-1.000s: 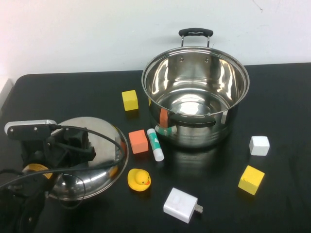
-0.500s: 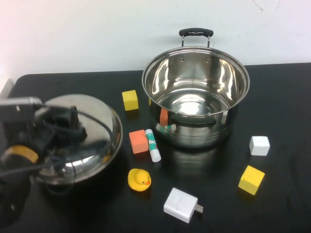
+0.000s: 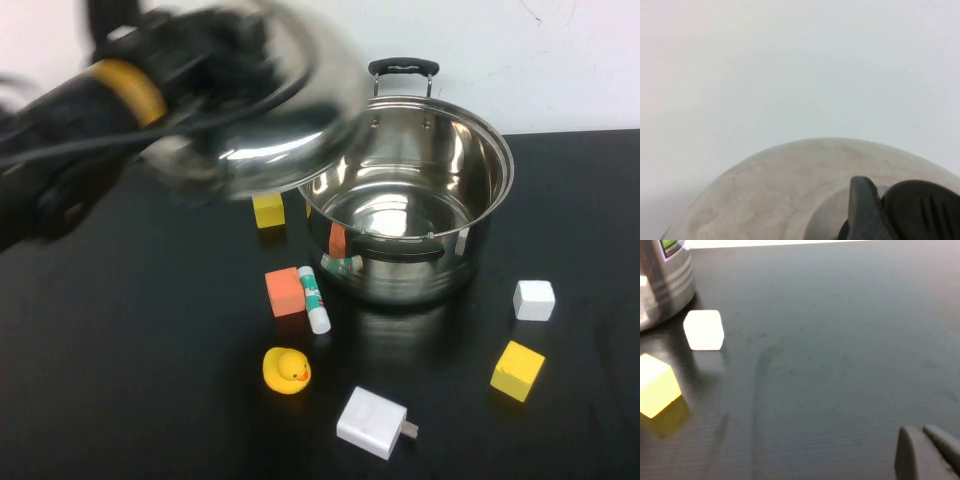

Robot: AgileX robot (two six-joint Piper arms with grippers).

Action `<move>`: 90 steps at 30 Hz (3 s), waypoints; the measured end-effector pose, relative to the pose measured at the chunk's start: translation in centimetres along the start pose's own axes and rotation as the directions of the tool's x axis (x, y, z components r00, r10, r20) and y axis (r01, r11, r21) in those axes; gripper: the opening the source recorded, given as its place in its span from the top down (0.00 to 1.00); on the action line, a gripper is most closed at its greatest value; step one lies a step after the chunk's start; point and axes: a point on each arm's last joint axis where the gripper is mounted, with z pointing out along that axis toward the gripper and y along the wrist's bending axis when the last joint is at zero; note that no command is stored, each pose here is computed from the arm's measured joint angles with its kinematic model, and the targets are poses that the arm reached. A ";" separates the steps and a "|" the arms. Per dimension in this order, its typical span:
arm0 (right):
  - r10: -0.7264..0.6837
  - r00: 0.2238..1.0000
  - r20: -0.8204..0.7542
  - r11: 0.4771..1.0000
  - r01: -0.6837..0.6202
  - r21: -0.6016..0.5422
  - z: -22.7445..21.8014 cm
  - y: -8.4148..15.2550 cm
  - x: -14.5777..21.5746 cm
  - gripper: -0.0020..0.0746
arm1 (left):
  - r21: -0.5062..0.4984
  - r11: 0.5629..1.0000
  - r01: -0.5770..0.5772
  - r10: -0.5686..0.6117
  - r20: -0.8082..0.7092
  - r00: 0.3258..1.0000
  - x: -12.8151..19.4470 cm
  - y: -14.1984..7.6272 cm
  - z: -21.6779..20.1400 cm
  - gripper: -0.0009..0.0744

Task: Cover the pot
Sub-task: Place the pot lid on the pot

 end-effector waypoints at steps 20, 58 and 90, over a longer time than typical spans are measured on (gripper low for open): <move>-0.002 1.000 0.000 1.000 0.002 0.001 0.0 0.0 0.0 0.98 | 0.148 0.988 -0.037 0.061 -0.160 0.985 6.2 -7.6 12.4 0.56; -0.002 1.000 0.000 1.000 0.002 0.001 0.0 0.0 0.0 0.98 | 0.053 0.998 0.037 -0.019 -0.295 0.955 8.2 -8.6 12.4 0.56; -0.002 1.000 0.000 1.000 0.002 0.001 0.0 0.0 0.0 0.98 | -0.041 0.998 -0.042 0.032 -0.215 0.976 1.2 -8.2 8.9 0.64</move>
